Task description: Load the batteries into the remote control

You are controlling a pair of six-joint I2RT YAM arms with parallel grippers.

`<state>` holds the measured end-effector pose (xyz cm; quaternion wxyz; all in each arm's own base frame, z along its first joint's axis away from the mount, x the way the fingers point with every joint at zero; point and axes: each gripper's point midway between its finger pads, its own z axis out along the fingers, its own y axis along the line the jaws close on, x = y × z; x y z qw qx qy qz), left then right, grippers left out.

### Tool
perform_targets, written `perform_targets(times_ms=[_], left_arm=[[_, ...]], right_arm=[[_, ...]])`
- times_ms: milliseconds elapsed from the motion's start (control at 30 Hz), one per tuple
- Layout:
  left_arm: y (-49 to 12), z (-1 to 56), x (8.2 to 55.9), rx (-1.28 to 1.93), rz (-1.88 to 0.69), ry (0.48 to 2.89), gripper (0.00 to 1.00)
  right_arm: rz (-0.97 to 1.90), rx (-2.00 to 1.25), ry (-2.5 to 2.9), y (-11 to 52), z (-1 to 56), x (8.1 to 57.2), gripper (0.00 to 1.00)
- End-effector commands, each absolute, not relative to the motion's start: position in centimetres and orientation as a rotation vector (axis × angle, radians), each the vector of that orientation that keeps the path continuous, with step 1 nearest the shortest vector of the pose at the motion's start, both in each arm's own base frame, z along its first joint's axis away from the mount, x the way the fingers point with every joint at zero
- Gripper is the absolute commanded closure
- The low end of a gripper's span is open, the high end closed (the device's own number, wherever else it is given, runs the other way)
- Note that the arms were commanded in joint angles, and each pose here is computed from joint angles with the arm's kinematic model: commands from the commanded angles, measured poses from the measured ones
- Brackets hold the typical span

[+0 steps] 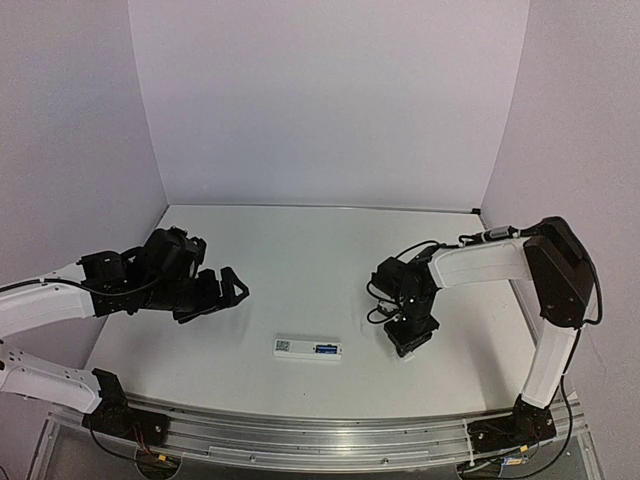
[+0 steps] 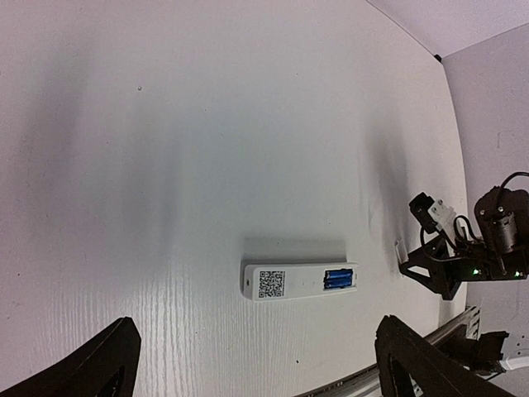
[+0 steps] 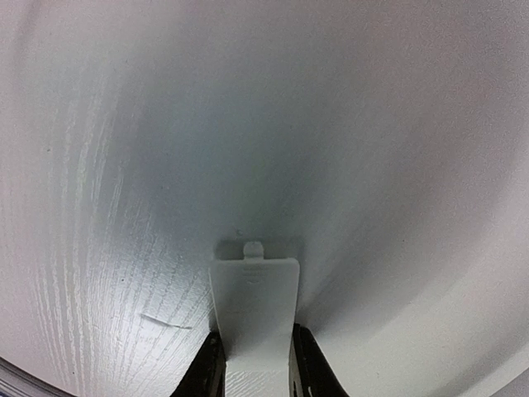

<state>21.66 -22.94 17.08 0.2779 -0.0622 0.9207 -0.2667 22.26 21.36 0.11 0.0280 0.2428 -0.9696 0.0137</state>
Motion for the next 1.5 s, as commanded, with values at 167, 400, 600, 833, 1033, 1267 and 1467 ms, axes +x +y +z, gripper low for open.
perform_targets(times_ms=[167, 400, 600, 833, 1033, 1267, 1467], left_arm=[[-22.7, 16.2, 21.6, -0.175, -0.688, 2.491, 0.0], [-24.0, 14.3, 20.6, -0.11, -0.735, 2.567, 0.0], [-25.4, 12.9, 19.9, -0.067, -0.814, 2.608, 0.01], [-27.3, 11.5, 19.2, 0.01, -0.922, 2.638, 0.04], [-28.3, 9.5, 18.5, 0.011, -1.006, 2.669, 0.08], [-29.1, 8.6, 18.3, 0.009, -1.065, 2.674, 0.09], [-29.7, 8.4, 18.6, 0.031, -1.075, 2.676, 0.09]], right_arm=[[0.141, 0.793, -2.926, 20.4, -1.1, 21.0, 0.84], [0.056, 1.017, -2.994, 22.1, 2.8, 22.4, 0.9], [-0.209, 1.332, -2.893, 24.5, 5.6, 21.1, 0.9], [-0.438, 1.707, -2.686, 28.3, 7.5, 19.2, 0.9], [-0.486, 1.922, -2.563, 30.8, 8.3, 19.0, 0.9], [-0.609, 1.993, -2.495, 32.6, 9.8, 17.8, 0.9], [-0.828, 2.024, -2.44, 34.0, 12.8, 16.1, 0.91]])
